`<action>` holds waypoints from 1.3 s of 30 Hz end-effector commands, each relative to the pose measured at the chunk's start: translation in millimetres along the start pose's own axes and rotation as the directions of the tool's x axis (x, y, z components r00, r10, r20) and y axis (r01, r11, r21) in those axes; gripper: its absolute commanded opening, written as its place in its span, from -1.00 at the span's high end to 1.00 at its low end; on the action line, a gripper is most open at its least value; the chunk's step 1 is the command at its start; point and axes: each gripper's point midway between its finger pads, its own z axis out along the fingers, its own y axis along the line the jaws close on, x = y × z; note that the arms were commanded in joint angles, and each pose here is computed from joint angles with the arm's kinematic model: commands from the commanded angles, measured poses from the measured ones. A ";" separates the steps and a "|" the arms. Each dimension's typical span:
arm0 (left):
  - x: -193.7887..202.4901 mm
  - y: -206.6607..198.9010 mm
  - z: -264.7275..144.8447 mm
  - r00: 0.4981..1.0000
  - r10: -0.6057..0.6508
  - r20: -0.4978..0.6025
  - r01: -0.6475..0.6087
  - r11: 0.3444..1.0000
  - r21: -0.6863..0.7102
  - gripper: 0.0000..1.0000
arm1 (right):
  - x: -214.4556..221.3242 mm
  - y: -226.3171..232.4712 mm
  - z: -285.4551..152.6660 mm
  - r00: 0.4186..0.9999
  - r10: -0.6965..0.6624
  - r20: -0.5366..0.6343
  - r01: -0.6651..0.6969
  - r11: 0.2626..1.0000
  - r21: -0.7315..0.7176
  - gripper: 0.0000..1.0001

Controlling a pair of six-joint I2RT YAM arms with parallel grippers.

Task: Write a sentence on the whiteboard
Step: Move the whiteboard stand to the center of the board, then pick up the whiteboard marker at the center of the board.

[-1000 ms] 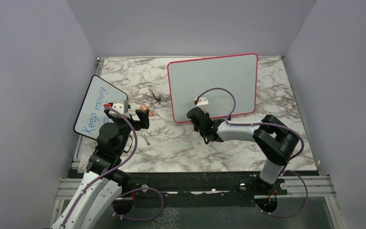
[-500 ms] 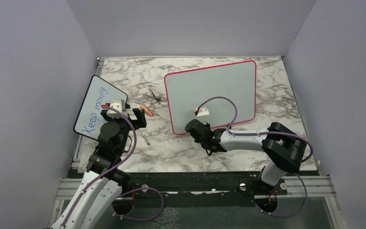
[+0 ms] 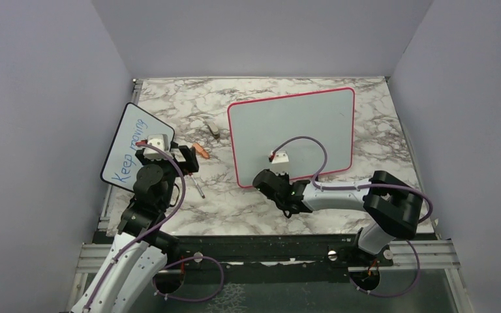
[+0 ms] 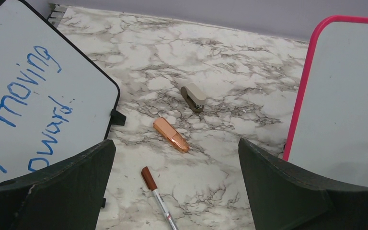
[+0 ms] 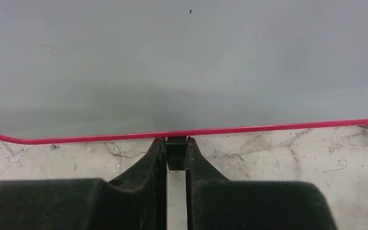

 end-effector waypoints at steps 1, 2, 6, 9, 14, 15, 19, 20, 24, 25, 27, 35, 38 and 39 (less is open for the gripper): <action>-11.0 2.3 -0.5 1.000 -0.016 0.017 0.016 1.000 -0.019 -0.98 | 4.9 -11.8 -8.5 1.000 0.006 -0.004 -0.006 1.000 0.017 0.71; -10.4 2.3 -0.3 1.000 -0.016 0.015 0.017 1.000 -0.019 -0.98 | 5.2 -11.4 -8.6 1.000 0.001 -0.004 -0.001 1.000 0.010 0.71; -8.0 1.6 1.4 1.000 -0.015 0.007 0.015 1.000 -0.016 -0.98 | 12.6 -12.7 -7.0 0.999 -0.036 -0.017 0.036 0.999 -0.006 0.68; -6.7 0.7 2.9 1.000 -0.015 0.000 0.015 1.000 -0.012 -0.98 | 14.8 -10.4 -8.2 0.998 -0.053 -0.025 0.053 0.998 -0.033 0.63; -2.1 -0.9 6.6 0.999 -0.007 -0.034 0.007 1.000 -0.005 -0.98 | 9.4 -7.5 -14.4 0.997 -0.071 -0.011 0.070 0.995 -0.075 0.34; -1.1 -1.4 7.3 0.999 0.000 -0.045 0.000 1.000 -0.002 -0.98 | 8.2 -7.6 -15.8 0.997 -0.075 -0.008 0.074 0.994 -0.080 0.32; 4.6 2.3 11.1 0.997 -0.005 -0.074 0.003 1.000 -0.025 -0.98 | -1.9 -4.7 -23.4 0.997 -0.070 0.019 0.072 0.991 -0.112 0.14; 7.3 1.5 12.1 0.996 -0.007 -0.087 0.005 1.000 -0.022 -0.98 | -4.3 -4.8 -25.3 0.997 -0.068 0.024 0.070 0.991 -0.116 0.12; 17.3 4.6 16.3 0.990 -0.031 -0.138 0.023 0.998 -0.054 -0.98 | -17.9 -9.5 -36.4 0.997 -0.056 0.058 0.063 0.991 -0.122 -0.01; 21.9 6.4 17.5 0.987 -0.034 -0.156 0.024 0.997 -0.068 -0.98 | -22.7 -11.5 -40.2 0.996 -0.050 0.073 0.059 0.990 -0.125 -0.05; 30.4 8.8 19.5 0.980 -0.048 -0.194 0.030 0.995 -0.095 -0.98 | -33.7 -16.8 -48.4 0.993 -0.036 0.108 0.049 0.991 -0.125 -0.13; 75.3 17.0 26.2 0.908 -0.130 -0.399 0.039 0.973 -0.228 -0.98 | -79.8 -45.3 -85.6 0.964 0.010 0.267 0.021 0.993 -0.113 -0.43; 92.3 16.5 28.9 0.870 -0.140 -0.472 0.023 0.969 -0.247 -0.98 | -83.9 -58.4 -92.0 0.953 0.019 0.304 0.010 0.995 -0.095 -0.57; 96.8 17.2 29.6 0.859 -0.145 -0.491 0.018 0.967 -0.255 -0.98 | -84.9 -62.3 -93.6 0.949 0.024 0.314 0.005 0.996 -0.089 -0.60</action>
